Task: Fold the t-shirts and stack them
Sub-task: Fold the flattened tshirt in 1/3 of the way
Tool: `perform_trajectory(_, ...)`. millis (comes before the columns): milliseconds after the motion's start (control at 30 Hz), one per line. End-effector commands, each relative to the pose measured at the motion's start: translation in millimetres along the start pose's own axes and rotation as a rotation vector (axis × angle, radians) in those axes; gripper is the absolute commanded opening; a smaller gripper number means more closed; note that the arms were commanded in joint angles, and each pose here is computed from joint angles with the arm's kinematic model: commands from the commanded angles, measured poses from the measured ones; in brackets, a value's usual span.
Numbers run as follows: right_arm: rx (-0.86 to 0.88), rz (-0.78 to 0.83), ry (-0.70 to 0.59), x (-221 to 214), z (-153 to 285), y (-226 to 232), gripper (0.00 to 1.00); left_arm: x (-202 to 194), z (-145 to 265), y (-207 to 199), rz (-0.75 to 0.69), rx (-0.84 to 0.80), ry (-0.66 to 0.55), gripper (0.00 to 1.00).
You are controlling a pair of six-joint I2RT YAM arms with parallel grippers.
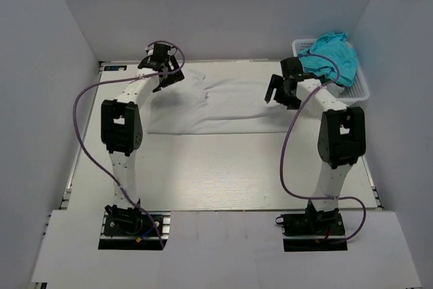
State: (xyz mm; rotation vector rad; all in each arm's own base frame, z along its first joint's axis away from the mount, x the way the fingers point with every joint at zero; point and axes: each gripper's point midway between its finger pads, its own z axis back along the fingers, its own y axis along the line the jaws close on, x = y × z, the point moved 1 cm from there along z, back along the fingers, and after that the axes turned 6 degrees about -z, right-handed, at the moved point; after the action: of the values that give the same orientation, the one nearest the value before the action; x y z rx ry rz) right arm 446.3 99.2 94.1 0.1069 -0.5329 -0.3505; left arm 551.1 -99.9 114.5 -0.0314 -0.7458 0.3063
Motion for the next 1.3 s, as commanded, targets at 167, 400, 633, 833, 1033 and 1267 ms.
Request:
perform_trajectory(167,0.238,0.069,0.027,-33.7,9.9,30.4,0.9,-44.2,82.3,5.8,0.069,-0.164,-0.009,1.0)
perform_trajectory(400,0.248,0.047,0.096,-57.5,-13.7,29.1,0.9,-116.6,48.9,18.1,0.091,-0.159,0.195,1.0)
perform_trajectory(633,0.174,0.047,0.189,-117.4,-24.1,-9.7,0.9,-184.0,38.3,69.2,0.072,0.027,0.327,1.0)
perform_trajectory(833,0.17,0.036,0.264,-178.7,5.6,-38.0,0.9,-230.1,93.7,101.2,0.112,0.063,0.355,1.0)
perform_trajectory(1033,0.197,0.112,0.342,-240.9,52.6,-63.8,0.9,-254.9,154.5,118.7,0.167,0.027,0.34,1.0)
perform_trajectory(1267,0.375,0.231,0.244,-226.0,103.7,-24.9,0.9,-183.6,208.3,95.5,0.215,-0.15,0.081,1.0)
